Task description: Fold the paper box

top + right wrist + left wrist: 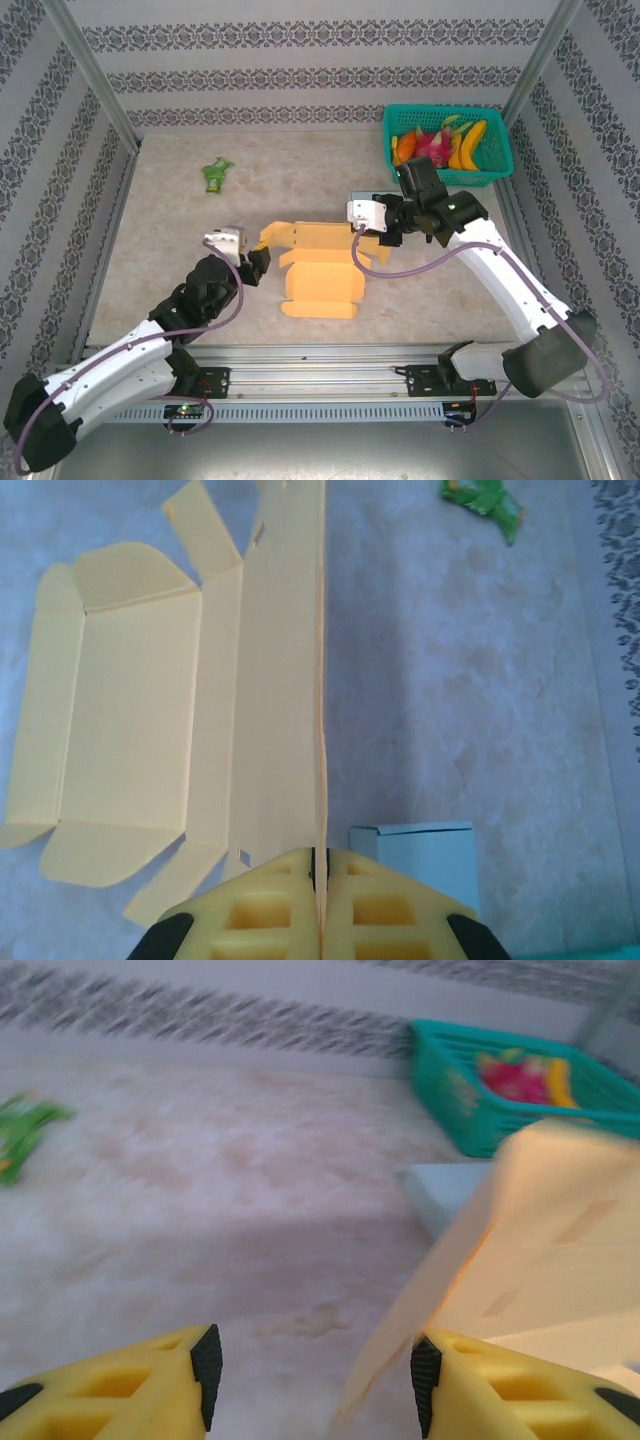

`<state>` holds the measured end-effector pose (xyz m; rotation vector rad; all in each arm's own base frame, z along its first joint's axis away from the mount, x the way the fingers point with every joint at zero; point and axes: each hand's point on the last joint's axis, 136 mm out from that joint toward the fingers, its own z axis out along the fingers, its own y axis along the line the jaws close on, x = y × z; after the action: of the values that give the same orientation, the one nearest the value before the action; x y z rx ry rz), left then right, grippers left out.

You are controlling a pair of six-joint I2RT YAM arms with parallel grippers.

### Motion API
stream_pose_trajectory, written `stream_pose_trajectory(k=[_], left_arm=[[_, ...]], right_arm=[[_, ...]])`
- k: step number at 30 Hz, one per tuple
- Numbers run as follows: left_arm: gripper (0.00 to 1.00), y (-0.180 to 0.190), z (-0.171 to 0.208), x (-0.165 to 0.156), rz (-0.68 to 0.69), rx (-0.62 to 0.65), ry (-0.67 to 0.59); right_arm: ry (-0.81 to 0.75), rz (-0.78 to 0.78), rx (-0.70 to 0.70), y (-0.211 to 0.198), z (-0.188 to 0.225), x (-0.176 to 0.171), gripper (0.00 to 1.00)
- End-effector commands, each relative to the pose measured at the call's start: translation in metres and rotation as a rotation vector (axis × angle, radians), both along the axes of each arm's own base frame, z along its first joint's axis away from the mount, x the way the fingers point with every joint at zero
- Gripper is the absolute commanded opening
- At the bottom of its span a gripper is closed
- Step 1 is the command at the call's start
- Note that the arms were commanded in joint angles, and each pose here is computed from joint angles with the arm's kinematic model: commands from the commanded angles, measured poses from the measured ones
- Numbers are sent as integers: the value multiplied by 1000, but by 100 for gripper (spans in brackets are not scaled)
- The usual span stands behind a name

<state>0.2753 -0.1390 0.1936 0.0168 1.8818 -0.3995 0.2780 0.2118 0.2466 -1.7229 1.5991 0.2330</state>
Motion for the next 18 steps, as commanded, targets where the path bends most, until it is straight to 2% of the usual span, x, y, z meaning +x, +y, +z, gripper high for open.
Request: stream_pose_trajectory(k=[1,6,12,18], left_arm=[[54,14,-36,-3,68,-163,137],[54,16,-24,-8,55,-181,114],[54,21,4,-18,27,-188,38],[54,-5,9,-24,-125,-208,38]], right_arm=[[-22,-188,134,7,8,16,0],[-82,-290,138,3,1,13,0],[-133,-167,123,7,8,-1,0],[-134,-122,138,16,2,-1,0]])
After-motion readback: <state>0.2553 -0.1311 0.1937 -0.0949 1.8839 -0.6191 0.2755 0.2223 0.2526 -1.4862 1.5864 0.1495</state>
